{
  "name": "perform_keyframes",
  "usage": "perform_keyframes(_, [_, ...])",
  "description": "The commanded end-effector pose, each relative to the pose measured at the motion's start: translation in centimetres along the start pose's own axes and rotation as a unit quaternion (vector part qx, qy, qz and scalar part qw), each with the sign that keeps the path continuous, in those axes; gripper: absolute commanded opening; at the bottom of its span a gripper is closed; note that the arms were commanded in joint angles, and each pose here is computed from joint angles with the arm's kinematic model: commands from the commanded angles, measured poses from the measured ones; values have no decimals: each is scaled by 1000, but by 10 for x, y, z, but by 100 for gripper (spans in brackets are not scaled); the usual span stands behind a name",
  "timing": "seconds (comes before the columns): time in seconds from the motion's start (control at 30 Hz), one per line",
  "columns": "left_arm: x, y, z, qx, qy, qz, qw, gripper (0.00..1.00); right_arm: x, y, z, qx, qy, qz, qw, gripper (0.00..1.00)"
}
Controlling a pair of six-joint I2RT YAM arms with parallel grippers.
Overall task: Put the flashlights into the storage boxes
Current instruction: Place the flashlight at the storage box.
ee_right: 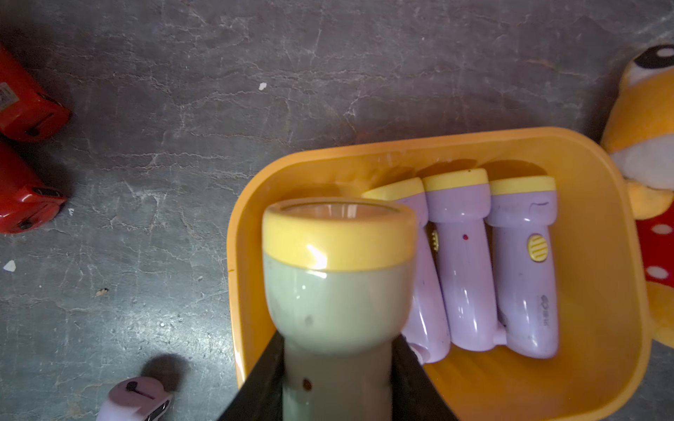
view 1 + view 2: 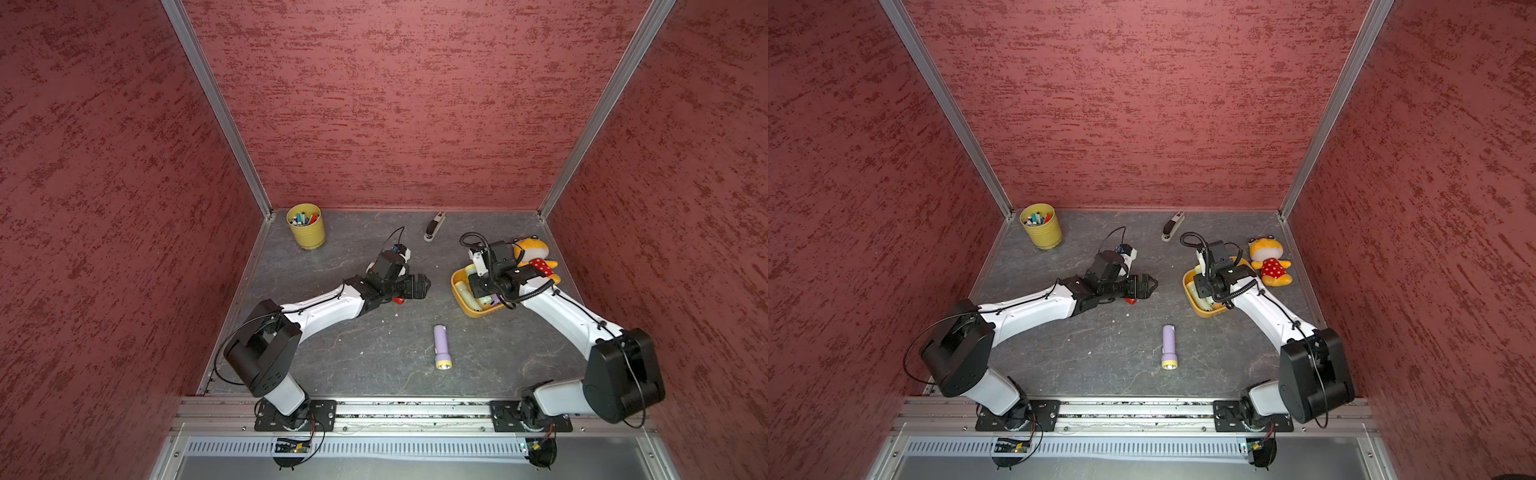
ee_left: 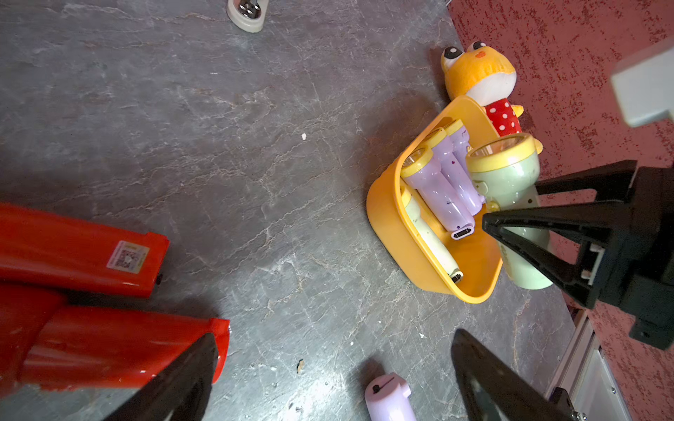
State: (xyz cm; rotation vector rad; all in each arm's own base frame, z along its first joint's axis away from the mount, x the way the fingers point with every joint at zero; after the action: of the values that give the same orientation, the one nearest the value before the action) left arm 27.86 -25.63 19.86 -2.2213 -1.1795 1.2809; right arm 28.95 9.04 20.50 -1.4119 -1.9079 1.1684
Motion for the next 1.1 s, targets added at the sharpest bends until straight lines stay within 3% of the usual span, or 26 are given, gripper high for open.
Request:
perform_keyframes(0.0, [-7, -2, -4, -11, 11, 11, 1000, 100, -2, 4, 0, 6, -7, 6, 1000, 27])
perform_keyframes(0.53, [-3, 2, -2, -10, 11, 16, 1000, 100, 0, -1, 0, 13, -27, -9, 1000, 27])
perform_keyframes(0.9, [12, -4, -8, -23, -32, 9, 999, 99, 8, 6, -4, -4, -41, -66, 997, 27])
perform_keyframes(1.07, [12, -5, -9, -27, -34, 3, 999, 99, 2, 23, -1, 39, -34, -17, 999, 27])
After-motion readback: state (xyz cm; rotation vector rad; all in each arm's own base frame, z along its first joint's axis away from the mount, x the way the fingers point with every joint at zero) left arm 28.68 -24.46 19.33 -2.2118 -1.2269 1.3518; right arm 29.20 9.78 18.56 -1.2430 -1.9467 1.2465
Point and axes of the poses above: each gripper's point midway between its finger pads, its own y axis out along the fingers, its own x axis along the line the jaws close on, z = x × y, the point moved 10 cm from there along -y, back along the fingers, and after that the axes turned 7 degrees about -y, right-handed, at the moved point
